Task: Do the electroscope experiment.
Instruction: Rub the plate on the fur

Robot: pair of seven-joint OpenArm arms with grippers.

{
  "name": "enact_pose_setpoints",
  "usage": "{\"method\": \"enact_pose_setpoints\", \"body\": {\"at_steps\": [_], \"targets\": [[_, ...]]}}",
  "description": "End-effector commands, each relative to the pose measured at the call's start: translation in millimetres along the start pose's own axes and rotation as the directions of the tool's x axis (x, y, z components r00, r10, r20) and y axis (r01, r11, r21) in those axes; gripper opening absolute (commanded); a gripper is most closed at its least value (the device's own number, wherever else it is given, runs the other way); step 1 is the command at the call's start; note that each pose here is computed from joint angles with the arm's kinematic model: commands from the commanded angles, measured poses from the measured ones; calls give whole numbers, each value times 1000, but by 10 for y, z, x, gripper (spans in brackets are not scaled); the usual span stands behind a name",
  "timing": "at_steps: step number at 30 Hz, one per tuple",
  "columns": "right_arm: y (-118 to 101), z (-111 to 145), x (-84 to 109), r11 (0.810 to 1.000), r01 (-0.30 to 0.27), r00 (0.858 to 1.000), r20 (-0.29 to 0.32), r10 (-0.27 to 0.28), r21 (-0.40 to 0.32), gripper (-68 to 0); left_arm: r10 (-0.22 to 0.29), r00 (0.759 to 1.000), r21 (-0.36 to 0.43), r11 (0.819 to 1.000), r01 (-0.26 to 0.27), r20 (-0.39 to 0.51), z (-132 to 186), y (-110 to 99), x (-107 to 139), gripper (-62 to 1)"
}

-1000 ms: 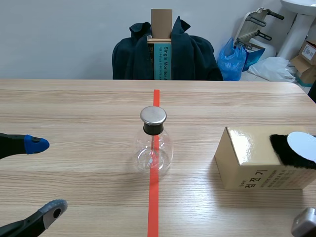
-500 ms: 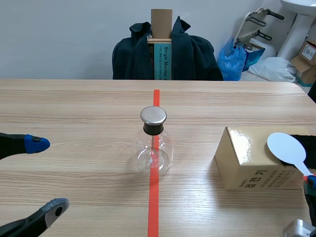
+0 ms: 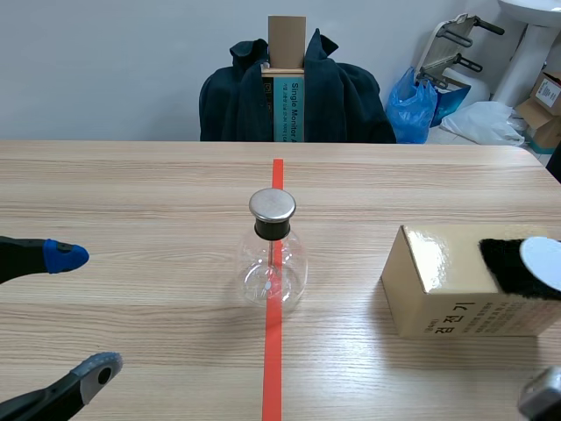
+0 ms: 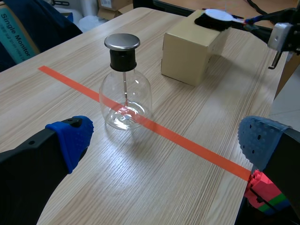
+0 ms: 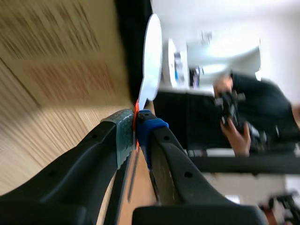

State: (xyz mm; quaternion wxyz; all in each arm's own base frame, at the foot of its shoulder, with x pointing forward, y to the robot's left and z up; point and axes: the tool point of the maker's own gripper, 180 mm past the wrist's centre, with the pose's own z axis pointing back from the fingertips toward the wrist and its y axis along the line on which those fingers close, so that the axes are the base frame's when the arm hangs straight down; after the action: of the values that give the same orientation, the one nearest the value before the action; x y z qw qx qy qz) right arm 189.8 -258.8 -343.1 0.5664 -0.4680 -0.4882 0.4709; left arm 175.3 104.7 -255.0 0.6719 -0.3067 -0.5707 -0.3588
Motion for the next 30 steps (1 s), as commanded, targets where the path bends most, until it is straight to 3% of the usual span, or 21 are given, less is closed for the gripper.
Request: {"method": "enact_pose_setpoints", "body": {"at_steps": [1,3,4,5,7,9,11,14,15,16,18,20,22,26,28,30], "targets": [[-129,-6,154,997,-60,992,112,65,-53,-664,0,1000,4,1000,0,29,-19,7,64,14],[-111,17,359,997,-60,973,219,70,-53,-664,0,1000,4,1000,0,29,-19,6,64,14],[-111,18,383,997,-56,972,227,67,-54,-664,0,1000,4,1000,0,29,-19,6,64,14],[-122,7,351,997,-48,977,204,59,-58,-664,0,1000,4,1000,0,29,-19,6,64,14],[-149,-23,143,997,-35,995,88,40,-65,-664,0,1000,4,1000,0,29,-19,6,64,14],[-176,-27,-41,997,-43,999,-1,43,-69,-664,0,1000,4,1000,0,29,-19,7,64,14],[-184,-31,-21,996,-56,998,21,58,-68,-664,0,1000,4,1000,0,29,-19,7,64,14],[-139,-9,275,996,-61,982,173,70,-60,-664,0,1000,4,1000,0,29,-19,7,64,14],[-130,-8,318,997,-56,980,189,66,-59,-664,0,1000,4,1000,0,29,-19,7,64,14],[-126,-10,310,997,-48,982,177,58,-59,-665,0,1000,4,1000,0,29,-19,7,64,14],[-148,-28,138,997,-37,996,83,42,-65,-664,0,1000,4,1000,0,29,-19,7,64,14],[-172,-26,-44,997,-45,999,-4,45,-67,-664,0,1000,4,1000,0,29,-19,7,64,14],[-176,-21,-45,996,-54,999,5,54,-66,-664,-1,1000,4,1000,1,28,-19,7,63,14],[-133,-9,259,997,-56,985,158,64,-59,-664,-1,1000,4,1000,1,28,-19,7,63,14],[-134,-16,243,997,-44,989,139,53,-61,-664,-2,1000,6,1000,2,28,-19,10,63,14],[-155,-29,100,997,-38,997,65,43,-66,-664,-3,1000,6,1000,2,28,-19,11,63,14]]}}
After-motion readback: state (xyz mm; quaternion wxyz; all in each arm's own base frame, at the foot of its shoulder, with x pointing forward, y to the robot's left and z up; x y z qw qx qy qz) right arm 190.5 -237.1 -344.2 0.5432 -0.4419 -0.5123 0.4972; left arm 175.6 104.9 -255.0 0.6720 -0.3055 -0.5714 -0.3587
